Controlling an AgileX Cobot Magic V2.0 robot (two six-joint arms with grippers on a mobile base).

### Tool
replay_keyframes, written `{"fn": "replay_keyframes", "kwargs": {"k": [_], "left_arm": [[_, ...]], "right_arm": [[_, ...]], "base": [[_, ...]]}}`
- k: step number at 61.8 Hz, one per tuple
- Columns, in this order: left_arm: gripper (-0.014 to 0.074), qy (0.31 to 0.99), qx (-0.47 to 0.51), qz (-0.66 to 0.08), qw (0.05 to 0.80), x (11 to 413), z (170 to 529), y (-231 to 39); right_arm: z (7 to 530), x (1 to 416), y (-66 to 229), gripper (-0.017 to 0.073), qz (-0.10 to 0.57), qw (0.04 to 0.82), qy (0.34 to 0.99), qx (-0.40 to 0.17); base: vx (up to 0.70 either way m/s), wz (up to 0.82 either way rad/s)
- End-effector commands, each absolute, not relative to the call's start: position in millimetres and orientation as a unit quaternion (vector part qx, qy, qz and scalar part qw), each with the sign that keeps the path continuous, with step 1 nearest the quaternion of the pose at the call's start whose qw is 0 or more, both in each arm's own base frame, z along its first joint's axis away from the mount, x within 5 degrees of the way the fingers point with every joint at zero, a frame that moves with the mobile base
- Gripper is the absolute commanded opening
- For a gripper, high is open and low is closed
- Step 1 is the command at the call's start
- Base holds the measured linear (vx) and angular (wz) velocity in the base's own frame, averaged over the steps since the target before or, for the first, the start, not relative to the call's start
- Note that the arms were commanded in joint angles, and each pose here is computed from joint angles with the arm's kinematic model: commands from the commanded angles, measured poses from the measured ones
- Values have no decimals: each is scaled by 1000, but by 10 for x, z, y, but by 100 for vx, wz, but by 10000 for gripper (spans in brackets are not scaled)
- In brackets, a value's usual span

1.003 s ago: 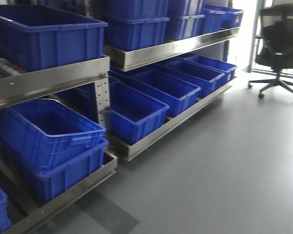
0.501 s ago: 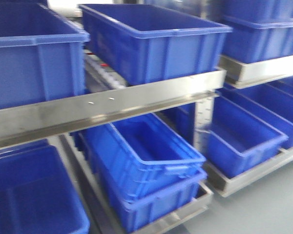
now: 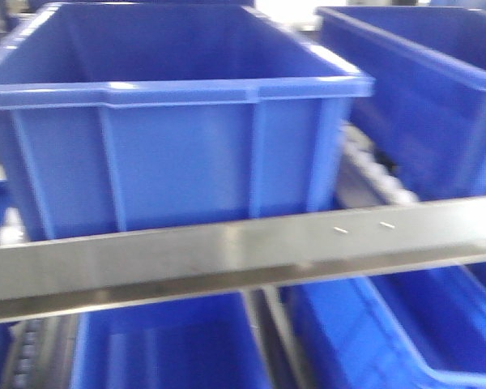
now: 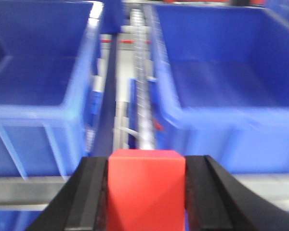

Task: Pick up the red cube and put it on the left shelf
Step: 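Drive the base up to the shelf rack of blue crates, then lower the red cube into the blue crate with the right gripper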

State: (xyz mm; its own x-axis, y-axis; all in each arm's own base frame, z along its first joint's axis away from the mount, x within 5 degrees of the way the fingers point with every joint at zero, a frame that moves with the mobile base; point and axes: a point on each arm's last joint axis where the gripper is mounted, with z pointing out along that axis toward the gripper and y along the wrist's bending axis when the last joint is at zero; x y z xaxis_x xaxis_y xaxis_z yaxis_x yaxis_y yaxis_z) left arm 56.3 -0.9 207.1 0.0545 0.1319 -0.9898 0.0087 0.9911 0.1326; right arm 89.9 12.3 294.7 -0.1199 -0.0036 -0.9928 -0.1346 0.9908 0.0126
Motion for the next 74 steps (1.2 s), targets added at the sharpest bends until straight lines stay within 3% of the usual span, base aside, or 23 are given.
{"fn": "replay_keyframes", "kwargs": {"k": [1, 30, 74], "left_arm": [[106, 663, 49, 41, 746, 570, 2077, -11], [106, 663, 49, 41, 746, 570, 2077, -11], [106, 663, 49, 41, 746, 570, 2077, -11]], "right_arm": [[3120, 904, 132, 57, 50, 701, 710, -53], [3120, 904, 132, 57, 50, 701, 710, -53], [3120, 904, 132, 57, 50, 701, 710, -53]], "base": [[26, 44], [15, 42], [2, 6]]}}
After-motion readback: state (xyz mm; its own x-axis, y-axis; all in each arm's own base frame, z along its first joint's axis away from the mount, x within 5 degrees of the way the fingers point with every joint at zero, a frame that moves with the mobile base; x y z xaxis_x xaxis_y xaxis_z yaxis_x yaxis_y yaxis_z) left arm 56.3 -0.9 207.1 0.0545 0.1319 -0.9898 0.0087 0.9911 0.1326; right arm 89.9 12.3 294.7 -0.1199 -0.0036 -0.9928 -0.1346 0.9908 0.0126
